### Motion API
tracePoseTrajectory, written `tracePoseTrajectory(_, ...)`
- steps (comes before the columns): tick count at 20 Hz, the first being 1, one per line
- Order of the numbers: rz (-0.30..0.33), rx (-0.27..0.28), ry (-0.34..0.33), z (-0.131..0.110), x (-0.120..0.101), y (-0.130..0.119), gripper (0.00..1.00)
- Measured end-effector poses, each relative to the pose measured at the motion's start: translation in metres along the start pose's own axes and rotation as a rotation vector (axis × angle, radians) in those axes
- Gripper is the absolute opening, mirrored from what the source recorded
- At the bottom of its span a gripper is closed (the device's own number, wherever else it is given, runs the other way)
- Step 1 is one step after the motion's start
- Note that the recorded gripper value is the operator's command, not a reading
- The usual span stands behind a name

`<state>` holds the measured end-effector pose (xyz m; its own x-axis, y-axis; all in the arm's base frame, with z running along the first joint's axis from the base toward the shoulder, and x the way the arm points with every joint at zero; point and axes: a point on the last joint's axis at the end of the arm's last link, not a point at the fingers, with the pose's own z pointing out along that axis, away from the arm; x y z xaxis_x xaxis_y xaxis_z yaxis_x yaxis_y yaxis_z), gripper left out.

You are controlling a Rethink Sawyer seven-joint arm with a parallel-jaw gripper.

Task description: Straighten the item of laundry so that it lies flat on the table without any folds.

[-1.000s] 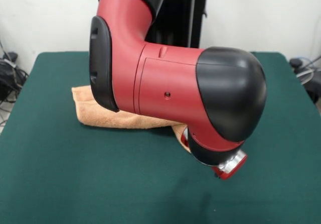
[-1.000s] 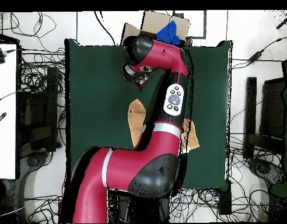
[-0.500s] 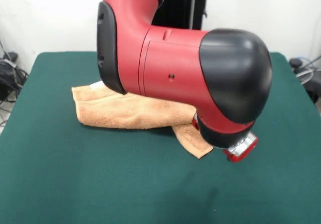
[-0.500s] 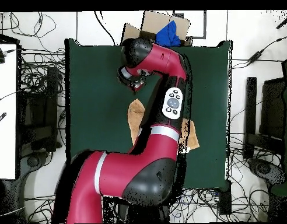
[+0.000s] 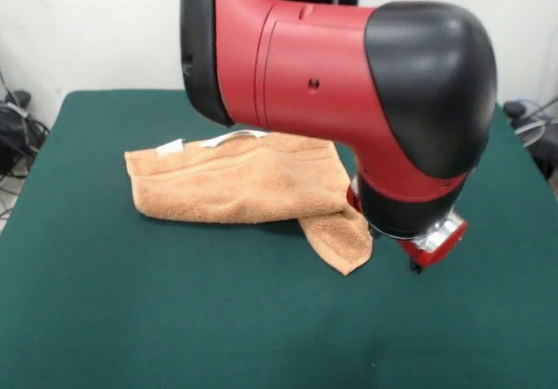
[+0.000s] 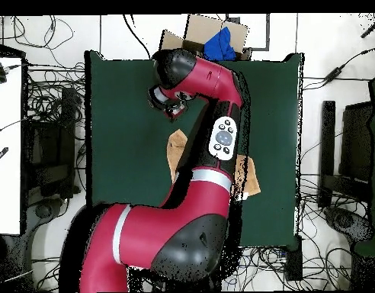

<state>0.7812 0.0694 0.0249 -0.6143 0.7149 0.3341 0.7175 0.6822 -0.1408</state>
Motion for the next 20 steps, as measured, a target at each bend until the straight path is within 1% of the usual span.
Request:
tracePoseTrajectory(5,-0.011,-0.029,-0.057,-0.009,0.002,0.008,1.00)
tracePoseTrajectory(7,-0.014,-0.040,-0.084,-0.009,0.005,0.011,1.00)
tracePoseTrajectory(10,-0.017,-0.047,-0.104,-0.009,0.009,0.013,1.00)
tracePoseTrajectory(12,-0.019,-0.052,-0.124,-0.006,0.015,0.015,1.00)
tracePoseTrajectory(17,-0.016,-0.053,-0.140,0.001,0.021,0.013,1.00)
tracePoseTrajectory(20,-0.005,-0.052,-0.150,0.012,0.022,0.006,1.00)
